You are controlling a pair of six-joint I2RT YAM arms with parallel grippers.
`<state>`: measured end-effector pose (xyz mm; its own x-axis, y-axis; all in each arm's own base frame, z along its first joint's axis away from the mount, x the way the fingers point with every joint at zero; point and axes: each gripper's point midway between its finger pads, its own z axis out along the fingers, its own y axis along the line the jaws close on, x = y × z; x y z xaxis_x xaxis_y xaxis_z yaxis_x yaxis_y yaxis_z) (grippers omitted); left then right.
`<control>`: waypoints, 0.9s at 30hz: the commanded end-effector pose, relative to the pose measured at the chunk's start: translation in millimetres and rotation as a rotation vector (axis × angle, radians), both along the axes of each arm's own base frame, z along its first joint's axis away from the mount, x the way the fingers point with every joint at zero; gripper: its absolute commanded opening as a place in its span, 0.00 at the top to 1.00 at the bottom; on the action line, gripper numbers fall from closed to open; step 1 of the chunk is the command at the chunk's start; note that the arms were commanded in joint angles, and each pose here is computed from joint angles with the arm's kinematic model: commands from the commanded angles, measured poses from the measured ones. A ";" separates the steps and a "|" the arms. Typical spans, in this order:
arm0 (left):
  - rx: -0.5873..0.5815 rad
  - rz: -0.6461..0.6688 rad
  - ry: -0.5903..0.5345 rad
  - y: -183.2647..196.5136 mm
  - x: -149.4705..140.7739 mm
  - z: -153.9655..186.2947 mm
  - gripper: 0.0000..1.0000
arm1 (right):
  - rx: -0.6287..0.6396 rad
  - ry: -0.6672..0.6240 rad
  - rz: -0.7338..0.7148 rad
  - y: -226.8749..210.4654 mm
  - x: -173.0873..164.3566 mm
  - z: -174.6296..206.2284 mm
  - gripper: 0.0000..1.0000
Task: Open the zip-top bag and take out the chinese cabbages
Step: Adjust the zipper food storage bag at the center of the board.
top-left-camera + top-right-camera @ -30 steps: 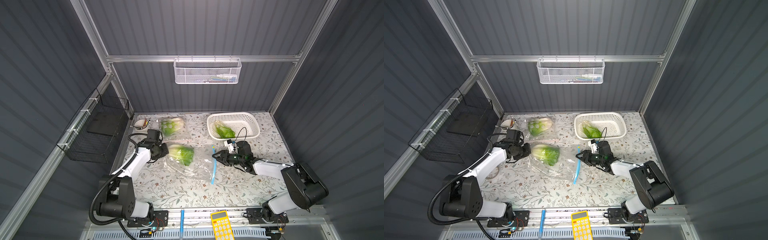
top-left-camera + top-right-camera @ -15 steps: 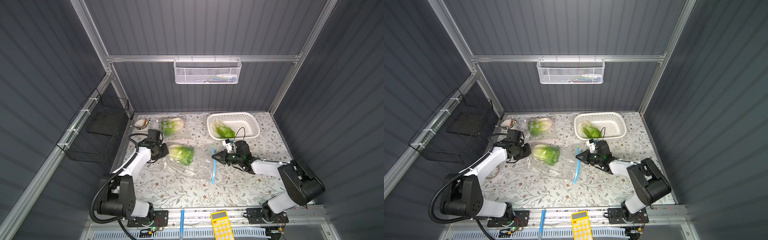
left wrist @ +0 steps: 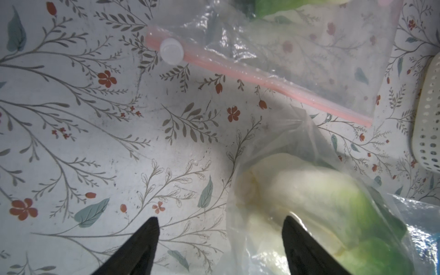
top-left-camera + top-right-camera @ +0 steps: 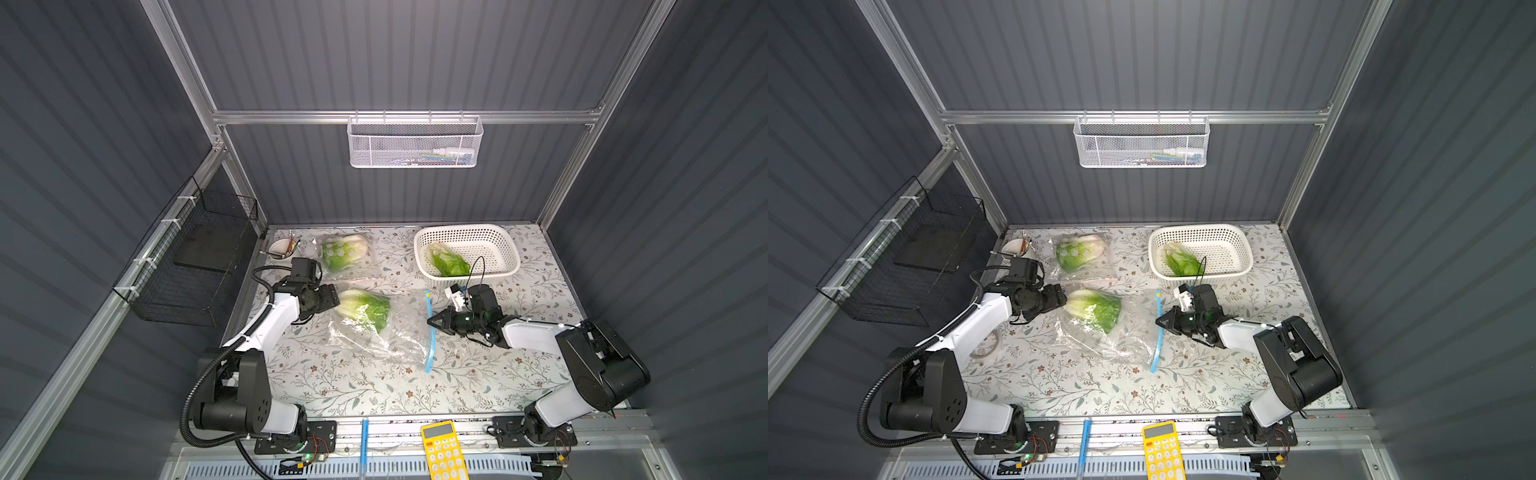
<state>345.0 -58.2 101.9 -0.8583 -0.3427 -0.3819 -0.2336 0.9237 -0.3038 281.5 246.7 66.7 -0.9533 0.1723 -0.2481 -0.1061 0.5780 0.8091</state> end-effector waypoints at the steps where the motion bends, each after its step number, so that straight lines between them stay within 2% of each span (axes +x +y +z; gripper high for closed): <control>1: -0.138 -0.002 -0.010 -13.9 17.6 3.4 0.18 | -0.048 0.003 0.018 -3.9 -4.4 -8.7 1.00; 7: -0.312 -0.033 0.020 -35.6 20.0 -8.4 0.24 | -0.074 -0.003 0.022 -6.6 -4.9 -10.2 1.00; 13: -0.350 -0.049 0.065 -42.6 17.2 -20.1 0.30 | -0.075 -0.001 0.022 -6.5 -4.7 -11.6 1.00; 27: -0.389 -0.054 0.086 -48.3 14.2 -24.5 0.83 | -0.079 0.007 0.022 -5.8 -2.6 -14.6 1.00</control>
<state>367.5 -104.8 84.3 -0.8911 -0.4104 -0.1937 -0.2175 0.7610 -0.6112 276.2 240.5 52.9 -0.9592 0.1370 -0.2475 -0.1090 0.6281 0.7704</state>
